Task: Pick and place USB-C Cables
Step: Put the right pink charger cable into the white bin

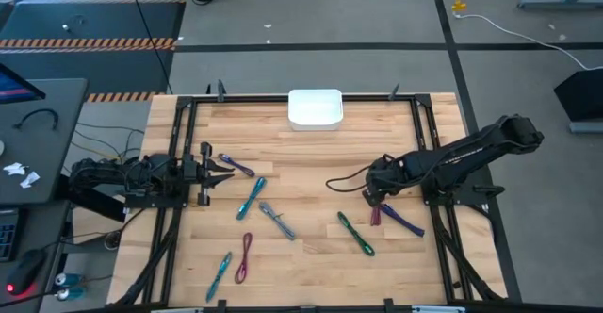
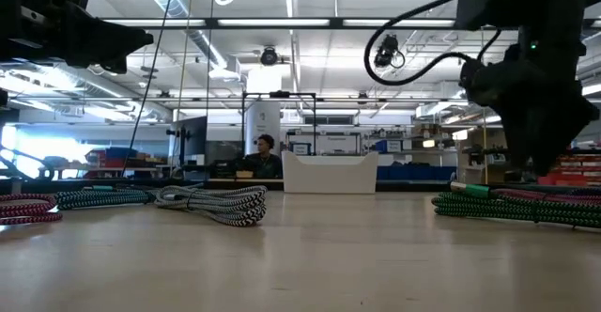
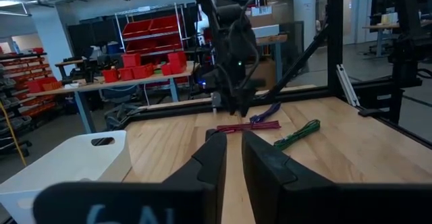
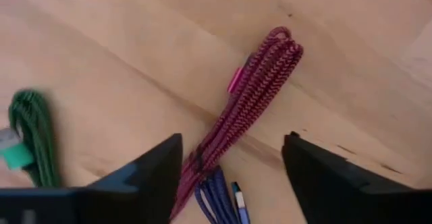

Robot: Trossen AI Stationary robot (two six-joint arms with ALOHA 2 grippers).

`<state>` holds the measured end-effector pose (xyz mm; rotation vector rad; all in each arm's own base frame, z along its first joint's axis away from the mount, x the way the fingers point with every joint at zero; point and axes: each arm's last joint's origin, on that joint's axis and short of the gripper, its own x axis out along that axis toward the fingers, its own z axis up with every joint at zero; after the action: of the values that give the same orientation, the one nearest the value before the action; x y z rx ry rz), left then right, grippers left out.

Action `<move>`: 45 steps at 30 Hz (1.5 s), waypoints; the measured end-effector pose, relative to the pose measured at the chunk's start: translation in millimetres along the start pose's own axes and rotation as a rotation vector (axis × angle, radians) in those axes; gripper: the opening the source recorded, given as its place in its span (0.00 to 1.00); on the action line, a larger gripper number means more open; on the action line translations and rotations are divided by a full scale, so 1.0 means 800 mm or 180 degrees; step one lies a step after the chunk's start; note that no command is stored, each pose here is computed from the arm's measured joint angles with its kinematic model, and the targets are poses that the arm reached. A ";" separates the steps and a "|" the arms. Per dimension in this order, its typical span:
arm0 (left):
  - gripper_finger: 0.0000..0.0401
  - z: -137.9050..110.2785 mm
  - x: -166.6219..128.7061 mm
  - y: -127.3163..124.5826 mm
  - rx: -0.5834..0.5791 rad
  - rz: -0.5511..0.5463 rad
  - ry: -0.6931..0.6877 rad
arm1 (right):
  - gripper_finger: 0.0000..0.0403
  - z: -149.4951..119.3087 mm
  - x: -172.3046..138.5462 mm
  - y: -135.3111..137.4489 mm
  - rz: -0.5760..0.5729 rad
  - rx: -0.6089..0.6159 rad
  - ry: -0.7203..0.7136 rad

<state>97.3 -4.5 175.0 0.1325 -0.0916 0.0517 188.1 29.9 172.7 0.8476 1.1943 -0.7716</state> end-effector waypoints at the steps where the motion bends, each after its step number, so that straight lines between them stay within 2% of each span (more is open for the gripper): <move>1: 0.14 0.000 0.000 0.000 0.0000 0.0000 0.0000 | 0.69 0.000 0.003 -0.002 -0.0020 0.0077 -0.0039; 4: 0.15 0.000 0.000 0.000 0.0000 0.0000 0.0002 | 0.73 0.003 0.011 -0.006 -0.0079 0.0276 -0.0145; 7: 0.14 0.000 0.000 0.000 0.0000 0.0002 0.0001 | 0.73 0.006 0.022 -0.008 -0.0047 0.0383 -0.0220; 11: 0.13 0.000 0.000 0.000 0.0000 0.0002 -0.0002 | 0.69 0.009 0.036 -0.005 0.0021 0.0430 -0.0169; 17: 0.14 0.000 0.000 0.000 0.0000 0.0001 -0.0001 | 0.61 0.008 0.056 -0.002 -0.0217 0.0275 -0.0091; 22: 0.15 0.000 0.000 0.000 0.0000 0.0000 0.0000 | 0.46 0.009 0.061 -0.002 -0.0322 0.0120 -0.0173; 27: 0.13 0.000 0.000 0.000 0.0000 0.0000 0.0000 | 0.22 0.013 0.057 0.003 -0.0131 -0.0105 -0.0368; 31: 0.13 0.000 0.000 0.000 0.0000 0.0001 0.0002 | 0.05 0.026 0.047 0.018 0.0351 -0.0484 -0.0753; 35: 0.14 0.000 0.000 0.000 0.0000 0.0001 0.0001 | 0.07 0.056 0.022 0.049 0.1205 -0.1039 -0.1585; 39: 0.15 0.000 0.000 0.000 0.0000 0.0000 0.0001 | 0.09 0.098 -0.014 0.068 0.1789 -0.1672 -0.2830; 42: 0.14 0.000 0.000 0.000 0.0000 0.0000 0.0002 | 0.06 0.130 -0.032 0.059 0.1789 -0.2109 -0.3555; 45: 0.13 0.000 0.000 0.000 0.0000 0.0001 0.0000 | 0.04 0.168 -0.039 0.041 0.1311 -0.2331 -0.3905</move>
<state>97.3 -4.5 174.9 0.1325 -0.0916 0.0521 272.3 -70.1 228.6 -0.0805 0.1145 -0.3201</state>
